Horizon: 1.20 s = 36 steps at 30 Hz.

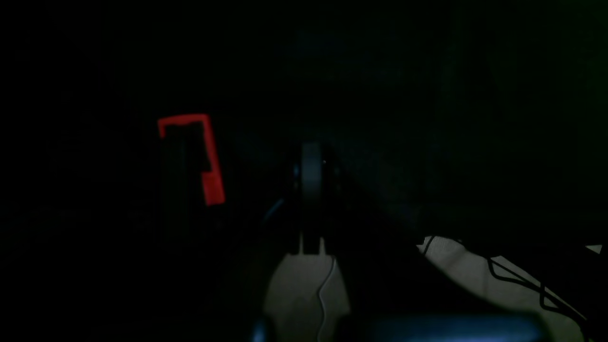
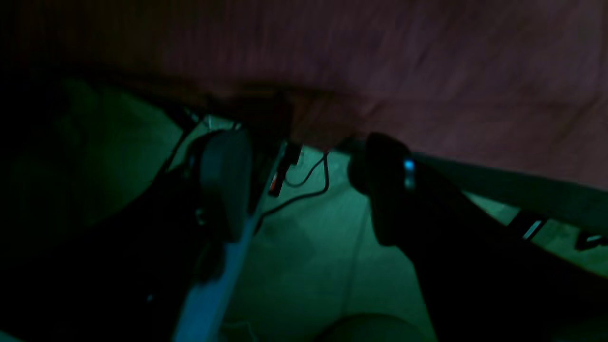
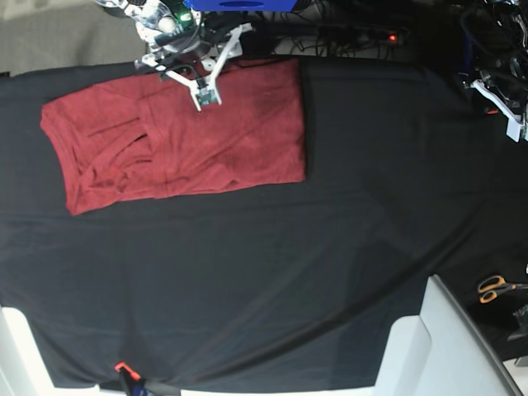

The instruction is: Fold the T-shirt properly

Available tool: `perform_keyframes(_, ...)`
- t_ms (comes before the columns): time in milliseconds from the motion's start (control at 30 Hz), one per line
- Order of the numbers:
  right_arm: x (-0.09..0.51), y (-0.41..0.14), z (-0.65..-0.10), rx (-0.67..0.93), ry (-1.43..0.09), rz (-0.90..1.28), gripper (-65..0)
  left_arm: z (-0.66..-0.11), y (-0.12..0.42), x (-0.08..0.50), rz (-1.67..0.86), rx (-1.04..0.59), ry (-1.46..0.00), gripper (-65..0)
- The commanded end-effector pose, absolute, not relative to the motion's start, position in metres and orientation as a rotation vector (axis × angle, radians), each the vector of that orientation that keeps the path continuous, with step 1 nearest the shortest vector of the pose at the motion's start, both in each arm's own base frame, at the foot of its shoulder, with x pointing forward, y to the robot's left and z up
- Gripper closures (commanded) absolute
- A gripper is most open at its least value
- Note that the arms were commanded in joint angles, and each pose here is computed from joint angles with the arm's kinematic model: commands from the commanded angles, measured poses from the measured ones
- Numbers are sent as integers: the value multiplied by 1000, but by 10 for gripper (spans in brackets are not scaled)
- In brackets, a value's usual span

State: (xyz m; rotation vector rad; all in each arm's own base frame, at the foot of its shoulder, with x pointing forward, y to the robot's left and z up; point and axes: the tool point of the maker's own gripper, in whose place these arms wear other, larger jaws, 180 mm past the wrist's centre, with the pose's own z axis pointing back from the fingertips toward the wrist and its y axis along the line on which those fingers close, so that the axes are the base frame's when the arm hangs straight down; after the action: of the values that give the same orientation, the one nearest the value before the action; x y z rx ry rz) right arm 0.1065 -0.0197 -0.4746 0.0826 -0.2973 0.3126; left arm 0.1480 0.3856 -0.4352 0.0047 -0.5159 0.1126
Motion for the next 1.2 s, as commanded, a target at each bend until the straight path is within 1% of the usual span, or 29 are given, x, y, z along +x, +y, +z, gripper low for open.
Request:
perform_keyframes(0, 114, -21, -473, 73, -324, 308, -354, -424, 394, 154, 93, 24, -542, 0)
perform_keyframes(133, 116, -25, -481, 57, -345, 315, -320, -425, 393, 154, 94, 23, -541, 0)
perform_keyframes(333, 116, -27, -483, 51, -342, 318, -314, -425, 393, 154, 94, 23, -541, 0)
perform_keyframes(367, 118, -26, -482, 51, -348, 319, -294, -425, 393, 154, 94, 23, -541, 0)
perform_keyframes(400, 120, -26, -482, 51, -351, 319, -261, -425, 393, 154, 94, 23, -541, 0)
perform_keyframes(500, 121, -26, -481, 52, -354, 319, -135, -425, 393, 154, 93, 22, -541, 0)
perform_keyframes(567, 122, -25, -480, 55, -358, 318, -65, -425, 393, 154, 93, 22, -541, 0)
perform_keyframes(667, 122, -25, -480, 56, -356, 318, -24, -425, 393, 154, 93, 22, -541, 0)
perform_keyframes(933, 120, -18, -467, 84, -337, 308, -20, -425, 393, 154, 93, 22, -541, 0)
perform_keyframes(1167, 138, -18, -460, 79, -369, 309, -20, -425, 393, 154, 94, 20, -541, 0)
